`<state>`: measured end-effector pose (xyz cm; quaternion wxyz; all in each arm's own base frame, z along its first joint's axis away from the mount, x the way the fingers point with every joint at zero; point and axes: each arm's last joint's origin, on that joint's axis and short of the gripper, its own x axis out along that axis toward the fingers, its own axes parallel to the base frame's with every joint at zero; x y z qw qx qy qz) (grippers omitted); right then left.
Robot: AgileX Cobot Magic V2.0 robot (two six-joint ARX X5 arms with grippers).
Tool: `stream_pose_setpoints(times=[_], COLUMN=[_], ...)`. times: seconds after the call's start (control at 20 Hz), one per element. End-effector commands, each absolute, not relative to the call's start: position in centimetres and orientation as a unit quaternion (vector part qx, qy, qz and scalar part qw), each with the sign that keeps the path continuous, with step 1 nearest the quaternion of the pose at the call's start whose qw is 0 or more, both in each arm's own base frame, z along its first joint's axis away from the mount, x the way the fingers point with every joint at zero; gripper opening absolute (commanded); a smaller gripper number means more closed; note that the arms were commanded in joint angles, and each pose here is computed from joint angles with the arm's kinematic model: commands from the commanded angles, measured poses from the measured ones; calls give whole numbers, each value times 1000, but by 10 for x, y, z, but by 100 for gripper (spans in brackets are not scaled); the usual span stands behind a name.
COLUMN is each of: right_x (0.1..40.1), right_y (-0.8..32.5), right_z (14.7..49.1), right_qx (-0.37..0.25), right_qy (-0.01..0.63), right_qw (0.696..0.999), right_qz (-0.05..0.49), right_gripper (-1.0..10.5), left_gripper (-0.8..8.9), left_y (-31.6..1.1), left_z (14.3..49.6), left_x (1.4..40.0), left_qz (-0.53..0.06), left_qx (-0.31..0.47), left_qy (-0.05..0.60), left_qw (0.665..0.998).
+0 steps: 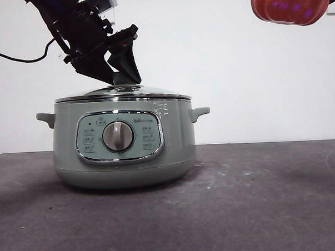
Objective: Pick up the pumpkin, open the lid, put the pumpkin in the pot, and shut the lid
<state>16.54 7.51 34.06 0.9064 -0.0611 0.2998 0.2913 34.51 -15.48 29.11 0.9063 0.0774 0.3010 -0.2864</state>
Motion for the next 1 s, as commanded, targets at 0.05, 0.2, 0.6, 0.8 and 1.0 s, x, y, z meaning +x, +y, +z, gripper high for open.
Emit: stream_pose_setpoints(times=[0.05,0.2,0.6,0.8,1.0], right_x=[166,168,202,238,291], right_y=[76,77,107,150,201], right_z=[342,345,341,342,338], right_qx=[-57,-54,-50,-60,-72], right_qy=[292,275,235,232,252], right_qw=[909,914,915,903,888], right_qz=[291,294,324,357,378], right_gripper=[-9,-10,-13,-13,-13], left_gripper=[-9,-9,-9,-9,-9], left_y=[-153,-145,-95,-68,-51], left_z=[299,321,392,420,435], left_x=[338,327,268,221,175], left_qz=[-290,-289,-253,-229,-207], left_qx=[71,67,54,49,50], left_qy=[300,269,196,176,169], left_qw=[906,917,946,956,962])
